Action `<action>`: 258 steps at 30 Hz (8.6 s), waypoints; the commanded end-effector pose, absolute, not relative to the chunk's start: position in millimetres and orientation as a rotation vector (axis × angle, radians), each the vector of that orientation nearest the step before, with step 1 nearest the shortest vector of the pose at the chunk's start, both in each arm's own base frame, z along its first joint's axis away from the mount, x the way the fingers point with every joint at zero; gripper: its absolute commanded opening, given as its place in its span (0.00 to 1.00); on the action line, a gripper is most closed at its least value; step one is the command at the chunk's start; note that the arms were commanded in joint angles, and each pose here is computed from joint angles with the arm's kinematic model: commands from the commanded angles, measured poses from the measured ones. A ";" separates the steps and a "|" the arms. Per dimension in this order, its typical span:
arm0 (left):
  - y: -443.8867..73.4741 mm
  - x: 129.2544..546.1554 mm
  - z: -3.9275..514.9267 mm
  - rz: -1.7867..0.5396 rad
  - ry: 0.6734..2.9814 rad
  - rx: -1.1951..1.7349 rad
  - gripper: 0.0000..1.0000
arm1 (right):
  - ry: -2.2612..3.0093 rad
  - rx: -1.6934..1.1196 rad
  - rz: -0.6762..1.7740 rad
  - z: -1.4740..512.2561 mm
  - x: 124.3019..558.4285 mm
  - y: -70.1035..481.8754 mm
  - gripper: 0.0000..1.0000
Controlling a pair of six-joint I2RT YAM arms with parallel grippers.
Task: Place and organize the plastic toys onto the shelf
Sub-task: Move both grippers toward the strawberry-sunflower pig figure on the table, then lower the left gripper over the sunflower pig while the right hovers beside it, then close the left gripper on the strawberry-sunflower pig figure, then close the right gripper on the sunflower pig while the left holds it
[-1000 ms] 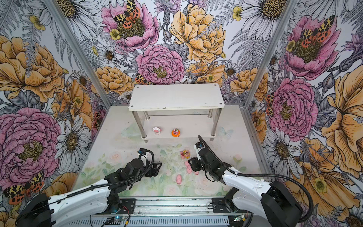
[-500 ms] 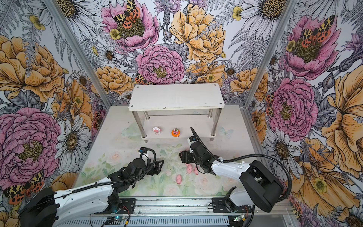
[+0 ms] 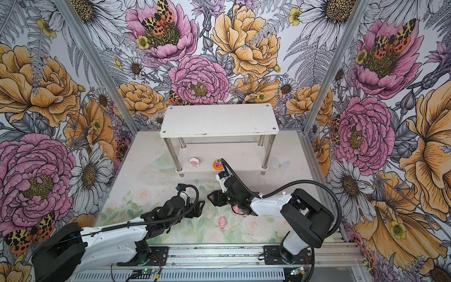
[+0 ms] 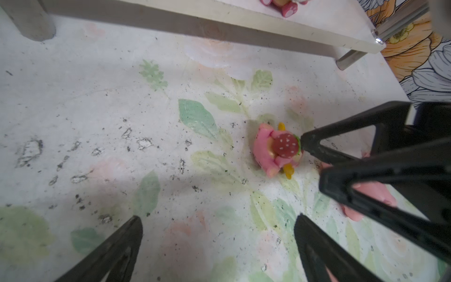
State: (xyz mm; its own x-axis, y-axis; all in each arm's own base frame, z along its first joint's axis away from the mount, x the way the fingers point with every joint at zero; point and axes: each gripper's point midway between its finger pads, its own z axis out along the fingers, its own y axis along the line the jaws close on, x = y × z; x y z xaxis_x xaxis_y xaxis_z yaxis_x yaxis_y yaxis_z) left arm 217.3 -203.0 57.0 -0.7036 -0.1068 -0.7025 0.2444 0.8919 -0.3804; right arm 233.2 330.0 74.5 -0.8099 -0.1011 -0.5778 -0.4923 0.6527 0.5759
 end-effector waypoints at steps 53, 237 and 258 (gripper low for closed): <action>-286.3 270.3 54.7 -0.759 2.295 0.107 0.64 | 2.285 -0.137 0.884 100.8 232.5 221.8 0.56; -298.6 227.2 163.8 -0.702 1.908 0.145 0.09 | 2.219 0.140 1.557 153.5 251.3 286.2 0.52; -292.5 227.7 173.5 -0.741 1.875 0.105 0.56 | 2.226 -0.119 1.481 155.2 255.9 301.4 0.06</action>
State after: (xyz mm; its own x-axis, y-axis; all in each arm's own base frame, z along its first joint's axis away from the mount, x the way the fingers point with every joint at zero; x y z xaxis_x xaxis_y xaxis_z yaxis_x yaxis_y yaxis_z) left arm 227.6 -292.9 156.6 -0.4545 -0.2098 -0.8657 0.3863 0.8293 -0.4038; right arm 254.3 293.0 137.5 -0.9142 0.2520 -0.3173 -0.1944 0.4142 0.8892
